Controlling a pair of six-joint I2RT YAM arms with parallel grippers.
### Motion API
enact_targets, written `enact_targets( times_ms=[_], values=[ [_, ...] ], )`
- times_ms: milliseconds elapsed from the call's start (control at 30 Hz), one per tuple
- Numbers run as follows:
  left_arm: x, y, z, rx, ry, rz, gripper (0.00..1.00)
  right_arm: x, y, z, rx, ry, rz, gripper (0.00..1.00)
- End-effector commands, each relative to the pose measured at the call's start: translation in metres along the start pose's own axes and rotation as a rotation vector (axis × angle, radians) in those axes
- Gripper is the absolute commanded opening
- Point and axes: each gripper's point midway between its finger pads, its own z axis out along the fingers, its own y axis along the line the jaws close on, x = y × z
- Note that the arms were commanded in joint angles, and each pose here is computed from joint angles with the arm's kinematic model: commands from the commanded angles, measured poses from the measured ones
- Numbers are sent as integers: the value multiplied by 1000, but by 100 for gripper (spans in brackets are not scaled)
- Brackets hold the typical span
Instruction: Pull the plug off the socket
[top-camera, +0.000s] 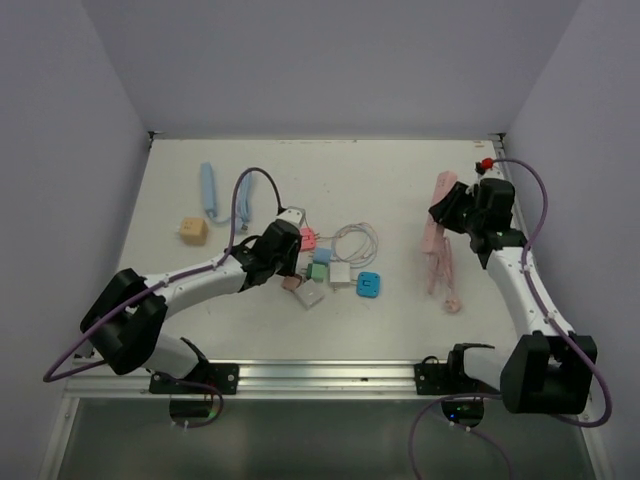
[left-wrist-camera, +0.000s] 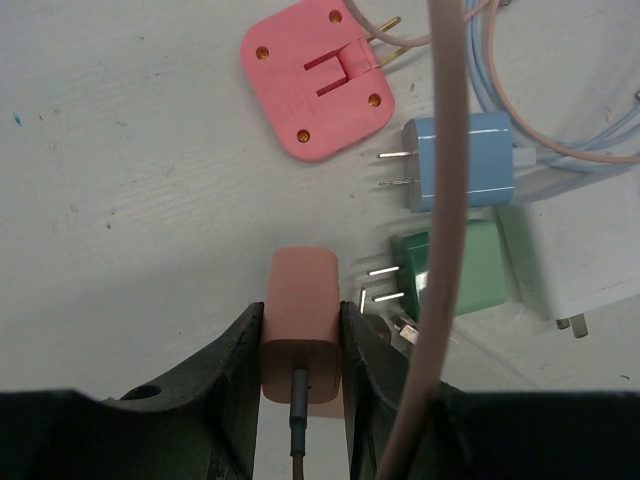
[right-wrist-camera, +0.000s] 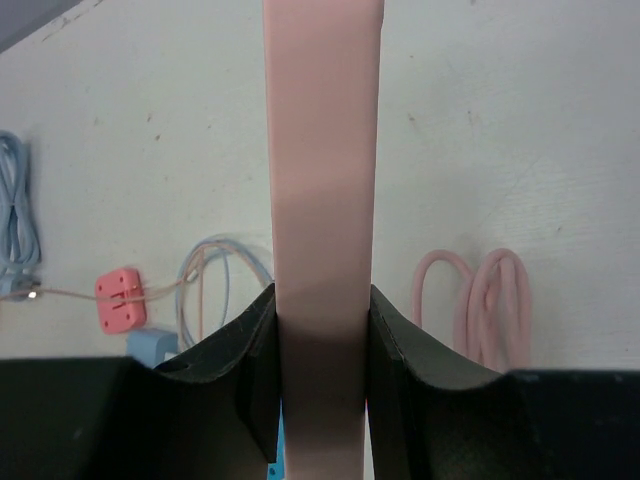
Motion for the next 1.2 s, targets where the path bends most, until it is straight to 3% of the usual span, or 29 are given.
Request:
enact_targets(
  times_ms=[0,267,533,1000,1167],
  values=[
    [8,2,7,25,26,-106,2,-38,2,14,-78,-124,37,0],
    [10,11,11,98,19,-225,21,-19,-25,69,-125,-15,115,0],
    [5,11,7,191,-25,-340,31,9,-63,99,-92,75,197,0],
    [10,1,2,292,-32,-437,57,47,-103,92,101,193,276,49],
    [8,2,0,292,-46,-446,75,28,-97,73,117,147,252,69]
  ],
)
